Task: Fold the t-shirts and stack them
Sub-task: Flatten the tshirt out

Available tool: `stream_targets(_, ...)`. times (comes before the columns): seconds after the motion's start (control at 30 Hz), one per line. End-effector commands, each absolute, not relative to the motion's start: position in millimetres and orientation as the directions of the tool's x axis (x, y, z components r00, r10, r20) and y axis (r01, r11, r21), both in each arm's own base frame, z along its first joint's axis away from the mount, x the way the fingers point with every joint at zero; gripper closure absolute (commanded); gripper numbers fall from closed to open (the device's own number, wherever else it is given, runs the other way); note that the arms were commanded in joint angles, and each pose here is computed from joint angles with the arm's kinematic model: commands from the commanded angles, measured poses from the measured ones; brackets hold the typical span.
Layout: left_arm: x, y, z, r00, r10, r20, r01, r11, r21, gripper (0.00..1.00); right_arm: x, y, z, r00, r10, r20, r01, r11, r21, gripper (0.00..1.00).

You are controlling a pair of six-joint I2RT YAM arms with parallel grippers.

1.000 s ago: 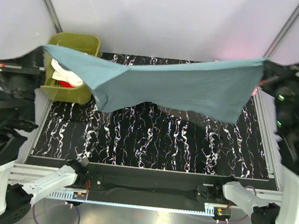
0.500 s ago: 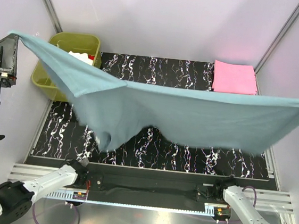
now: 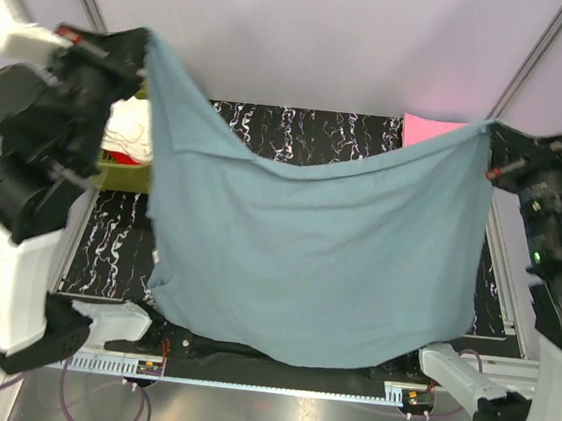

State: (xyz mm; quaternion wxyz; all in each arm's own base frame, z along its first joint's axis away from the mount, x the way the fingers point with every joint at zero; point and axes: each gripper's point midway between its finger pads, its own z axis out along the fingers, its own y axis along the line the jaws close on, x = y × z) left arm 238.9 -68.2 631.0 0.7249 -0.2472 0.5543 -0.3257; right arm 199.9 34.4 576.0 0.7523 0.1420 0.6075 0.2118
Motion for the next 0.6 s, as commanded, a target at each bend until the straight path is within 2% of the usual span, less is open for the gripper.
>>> stream_targets(0.0, 251.7, -80.5, 640.6, 0.163, -0.726, -0.669, 0.217, 0.687, -0.693, 1.0, 217.0, 31.9, 593.9, 0.225, 0.454, -0.862, -0.127, 0.891, 0.436, 1.0)
stream_targets(0.13, 236.4, -53.6, 657.6, 0.274, -0.74, -0.615, 0.203, 0.669, -0.715, 1.0, 208.3, 43.4, 617.1, 0.255, 0.464, -0.848, -0.223, 0.882, 0.415, 1.0)
stream_targets(0.27, 194.3, -16.2, 667.6, 0.355, -0.758, -0.547, 0.205, 0.634, -0.746, 1.0, 183.5, 50.9, 634.0, 0.242, 0.479, -0.844, -0.302, 0.864, 0.403, 1.0)
stream_targets(0.37, 165.0, -2.2, 667.5, 0.362, -0.786, -0.501, 0.252, 0.601, -0.759, 1.0, 166.8, 47.6, 622.6, 0.203, 0.484, -0.852, -0.294, 0.859, 0.418, 1.0)
stream_targets(0.57, 121.6, 2.9, 662.0, 0.299, -0.84, -0.452, 0.363, 0.539, -0.76, 1.0, 98.3, 36.6, 617.6, 0.218, 0.513, -0.83, -0.354, 0.835, 0.422, 1.0)
